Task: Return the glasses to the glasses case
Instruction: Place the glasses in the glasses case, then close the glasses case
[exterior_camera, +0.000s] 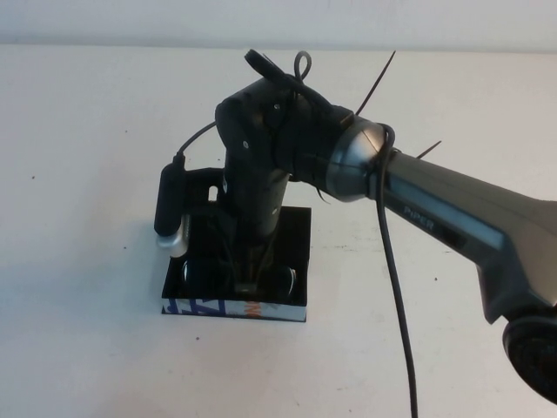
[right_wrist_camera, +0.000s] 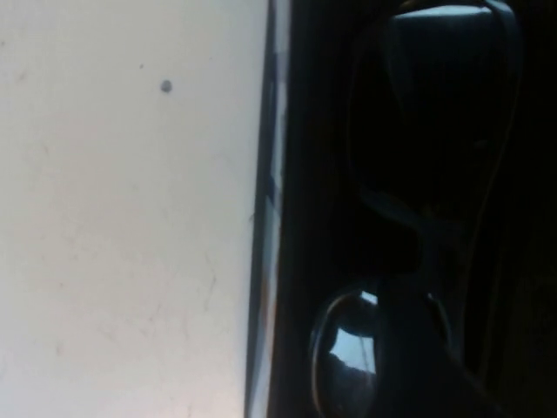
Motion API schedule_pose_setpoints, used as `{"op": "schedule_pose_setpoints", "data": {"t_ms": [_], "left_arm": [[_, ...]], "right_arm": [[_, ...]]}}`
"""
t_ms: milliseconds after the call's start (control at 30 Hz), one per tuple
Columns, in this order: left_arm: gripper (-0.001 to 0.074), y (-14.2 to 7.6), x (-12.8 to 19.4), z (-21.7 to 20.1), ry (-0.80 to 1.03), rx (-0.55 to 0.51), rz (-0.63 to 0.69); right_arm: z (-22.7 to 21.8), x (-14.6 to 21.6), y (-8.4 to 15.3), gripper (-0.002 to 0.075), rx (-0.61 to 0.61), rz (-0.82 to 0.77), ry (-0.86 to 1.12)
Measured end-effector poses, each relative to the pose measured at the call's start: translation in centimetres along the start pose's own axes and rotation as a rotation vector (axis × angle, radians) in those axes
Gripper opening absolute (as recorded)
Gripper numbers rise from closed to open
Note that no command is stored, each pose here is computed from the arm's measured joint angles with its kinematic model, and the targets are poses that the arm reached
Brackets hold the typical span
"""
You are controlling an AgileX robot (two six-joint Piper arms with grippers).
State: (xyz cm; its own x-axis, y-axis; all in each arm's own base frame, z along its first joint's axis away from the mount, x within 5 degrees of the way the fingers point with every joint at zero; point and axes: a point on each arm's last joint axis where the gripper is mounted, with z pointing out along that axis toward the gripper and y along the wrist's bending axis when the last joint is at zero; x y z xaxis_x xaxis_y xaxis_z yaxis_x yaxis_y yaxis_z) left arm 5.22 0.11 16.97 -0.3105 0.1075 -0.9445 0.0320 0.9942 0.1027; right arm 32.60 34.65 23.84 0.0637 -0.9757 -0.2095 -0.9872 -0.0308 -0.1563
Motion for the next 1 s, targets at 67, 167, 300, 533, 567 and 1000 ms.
{"op": "schedule_pose_setpoints", "data": {"t_ms": [67,167,300,533,567,1000], "left_arm": [[-0.0003,0.0,0.0,0.0,0.000,0.000,0.000],[-0.0003,0.0,0.0,0.0,0.002,0.000,0.000],[-0.0003,0.0,0.0,0.0,0.004,0.000,0.000],[-0.0003,0.0,0.0,0.0,0.004,0.001,-0.002],[-0.0003,0.0,0.0,0.0,0.004,0.001,-0.002],[-0.0003,0.0,0.0,0.0,0.004,0.001,-0.002]], "right_arm": [[-0.5,0.0,0.0,0.0260,0.009,0.025,-0.006],[-2.5,0.0,0.2,0.0217,0.042,0.102,-0.025],[-7.3,0.6,1.5,0.0060,0.090,0.267,-0.079],[-11.1,3.8,1.8,-0.0004,0.110,0.530,-0.101],[-11.1,4.2,1.5,-0.0006,0.113,0.553,-0.099],[-11.1,5.7,0.1,-0.0011,0.045,0.634,-0.163]]}}
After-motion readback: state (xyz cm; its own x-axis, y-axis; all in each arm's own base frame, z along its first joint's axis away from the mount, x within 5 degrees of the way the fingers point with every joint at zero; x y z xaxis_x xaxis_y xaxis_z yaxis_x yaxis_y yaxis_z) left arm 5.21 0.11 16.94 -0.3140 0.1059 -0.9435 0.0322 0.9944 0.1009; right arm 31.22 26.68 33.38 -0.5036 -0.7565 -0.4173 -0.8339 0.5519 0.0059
